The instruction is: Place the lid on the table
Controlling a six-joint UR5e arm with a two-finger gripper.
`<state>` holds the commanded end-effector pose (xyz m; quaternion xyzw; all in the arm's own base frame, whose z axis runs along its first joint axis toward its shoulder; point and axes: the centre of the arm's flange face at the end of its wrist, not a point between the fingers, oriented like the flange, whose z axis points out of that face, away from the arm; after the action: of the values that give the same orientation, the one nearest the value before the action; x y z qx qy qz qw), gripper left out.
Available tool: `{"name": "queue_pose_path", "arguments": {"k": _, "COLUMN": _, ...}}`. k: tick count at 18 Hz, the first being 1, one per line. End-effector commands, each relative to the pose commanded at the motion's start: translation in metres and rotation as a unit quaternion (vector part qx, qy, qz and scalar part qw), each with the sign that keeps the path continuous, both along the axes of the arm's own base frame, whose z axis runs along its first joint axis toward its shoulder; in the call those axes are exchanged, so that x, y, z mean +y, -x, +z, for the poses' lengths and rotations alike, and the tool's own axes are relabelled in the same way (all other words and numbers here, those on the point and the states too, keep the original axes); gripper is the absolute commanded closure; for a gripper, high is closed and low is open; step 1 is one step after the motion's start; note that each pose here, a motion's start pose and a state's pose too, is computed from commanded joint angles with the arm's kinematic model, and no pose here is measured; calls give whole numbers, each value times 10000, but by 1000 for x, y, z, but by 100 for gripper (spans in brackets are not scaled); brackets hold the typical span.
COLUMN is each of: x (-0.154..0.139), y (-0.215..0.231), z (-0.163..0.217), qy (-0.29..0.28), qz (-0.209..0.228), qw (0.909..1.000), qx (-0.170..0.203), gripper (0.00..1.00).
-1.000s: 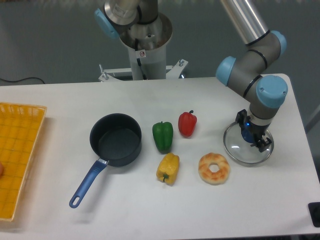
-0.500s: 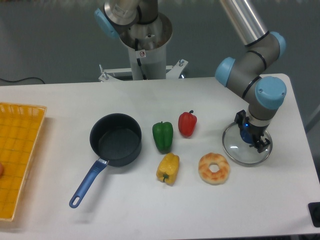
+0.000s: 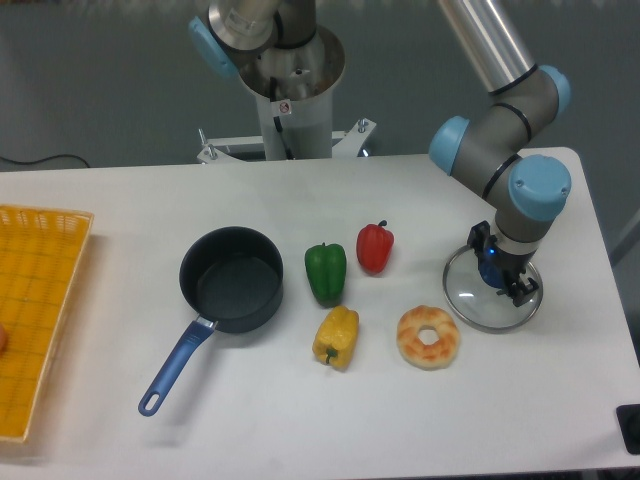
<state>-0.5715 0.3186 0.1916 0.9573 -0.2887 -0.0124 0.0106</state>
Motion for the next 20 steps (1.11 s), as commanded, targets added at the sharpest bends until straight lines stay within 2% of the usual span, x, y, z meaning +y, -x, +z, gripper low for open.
{"name": "queue_pose_path", "arguments": {"k": 6, "x": 0, "y": 0, "z": 0, "qy": 0, "qz": 0, "qw": 10000, "qx": 0, "gripper": 35}}
{"name": "queue_pose_path", "arguments": {"k": 13, "x": 0, "y": 0, "z": 1, "qy": -2, "qz": -8, "qw": 10000, "qx": 7, "gripper": 24}}
{"name": "queue_pose_path", "arguments": {"k": 20, "x": 0, "y": 0, "z": 5, "qy": -18, "qz": -16, "qw": 10000, "qx": 34, "gripper": 21}}
